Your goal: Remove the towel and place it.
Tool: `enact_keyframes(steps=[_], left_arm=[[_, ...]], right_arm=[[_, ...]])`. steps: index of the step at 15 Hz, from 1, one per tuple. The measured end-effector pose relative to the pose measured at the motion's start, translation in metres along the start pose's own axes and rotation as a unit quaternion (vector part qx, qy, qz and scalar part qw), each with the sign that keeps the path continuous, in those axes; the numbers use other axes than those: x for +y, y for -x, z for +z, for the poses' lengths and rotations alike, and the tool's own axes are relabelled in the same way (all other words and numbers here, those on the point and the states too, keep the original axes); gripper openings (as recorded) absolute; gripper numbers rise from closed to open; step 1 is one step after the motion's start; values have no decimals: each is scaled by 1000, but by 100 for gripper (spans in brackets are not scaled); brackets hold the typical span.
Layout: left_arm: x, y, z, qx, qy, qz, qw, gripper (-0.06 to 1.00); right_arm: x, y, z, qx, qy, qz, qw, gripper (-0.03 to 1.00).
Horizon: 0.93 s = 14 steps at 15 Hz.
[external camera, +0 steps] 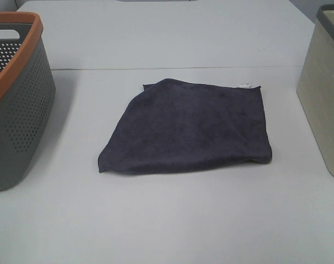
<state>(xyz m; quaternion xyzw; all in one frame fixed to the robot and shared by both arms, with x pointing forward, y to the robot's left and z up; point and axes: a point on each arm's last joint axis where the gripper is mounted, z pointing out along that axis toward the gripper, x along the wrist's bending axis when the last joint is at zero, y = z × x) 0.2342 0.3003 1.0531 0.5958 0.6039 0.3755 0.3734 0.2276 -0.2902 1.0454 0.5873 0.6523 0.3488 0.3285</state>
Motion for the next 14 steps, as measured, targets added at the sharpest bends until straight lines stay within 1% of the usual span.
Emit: enact_keyframes(steps=[2, 14], left_arm=[[0, 0, 0, 2, 0, -1, 1000, 83], [0, 0, 0, 2, 1, -1, 1000, 83]], right_arm=[[0, 0, 0, -10, 0, 6, 1000, 73], [0, 0, 0, -10, 0, 6, 1000, 73]])
